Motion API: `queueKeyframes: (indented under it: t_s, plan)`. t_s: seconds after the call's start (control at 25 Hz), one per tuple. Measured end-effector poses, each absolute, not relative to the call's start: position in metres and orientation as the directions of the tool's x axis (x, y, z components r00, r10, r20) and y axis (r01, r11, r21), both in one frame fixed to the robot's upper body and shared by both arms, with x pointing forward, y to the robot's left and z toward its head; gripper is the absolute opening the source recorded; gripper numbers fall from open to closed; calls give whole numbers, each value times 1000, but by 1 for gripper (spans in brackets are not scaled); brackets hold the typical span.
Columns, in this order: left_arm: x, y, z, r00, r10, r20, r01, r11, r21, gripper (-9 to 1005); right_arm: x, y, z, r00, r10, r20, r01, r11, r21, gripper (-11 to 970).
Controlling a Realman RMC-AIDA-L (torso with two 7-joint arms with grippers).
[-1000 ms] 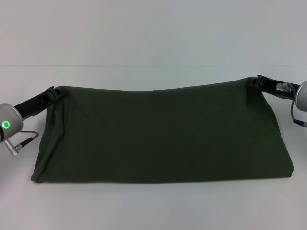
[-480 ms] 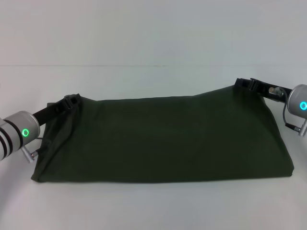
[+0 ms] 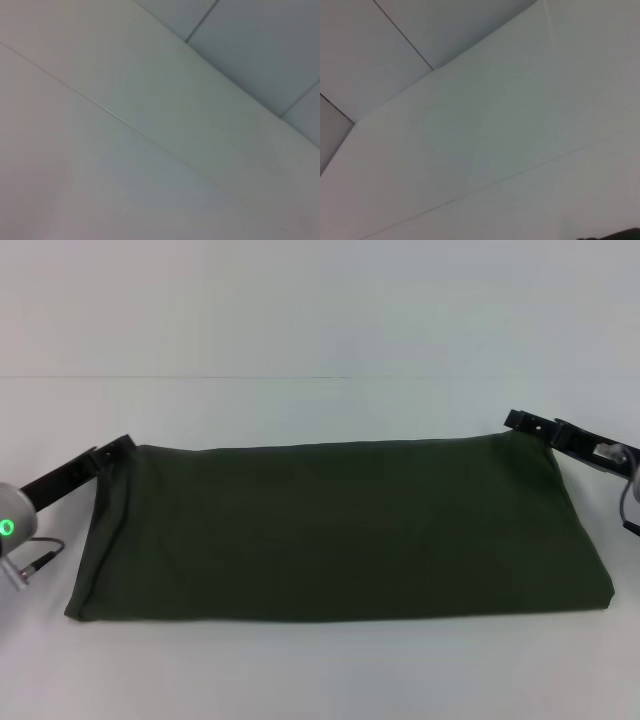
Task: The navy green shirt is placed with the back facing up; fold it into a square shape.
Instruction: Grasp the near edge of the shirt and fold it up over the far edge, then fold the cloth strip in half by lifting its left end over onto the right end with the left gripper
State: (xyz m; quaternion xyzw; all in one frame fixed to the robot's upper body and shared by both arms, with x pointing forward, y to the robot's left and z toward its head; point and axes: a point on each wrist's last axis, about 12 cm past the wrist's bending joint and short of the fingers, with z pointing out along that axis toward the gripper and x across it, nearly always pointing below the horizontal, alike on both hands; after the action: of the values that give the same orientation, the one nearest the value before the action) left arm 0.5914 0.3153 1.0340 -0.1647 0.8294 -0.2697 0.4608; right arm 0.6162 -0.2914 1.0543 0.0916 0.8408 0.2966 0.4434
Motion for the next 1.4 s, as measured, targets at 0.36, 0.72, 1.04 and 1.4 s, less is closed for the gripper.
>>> queueKeyframes:
  t_s: [0.36,0.72,1.04,1.4]
  plan:
    - [589,332,1039,-471,-552,-688,-48,795,-605,829,598,-311,1053,-541,460,-704,-136,778,613,877]
    - [564,343,1073,-625,-517,-585,227,597,-770,910,565,-302,1074,-397,208,-894,-575,703,419,871]
    - [561,334,1070,-780,-381,-497,201,599,-775,909,548,-270,1058,-300,-133,-945,-804,569,175,869]
    - [573,331,1056,-779,-339,-527,143,722,-677,908,546,-264,1047,-289,-190,-938,-811,569,135,868]
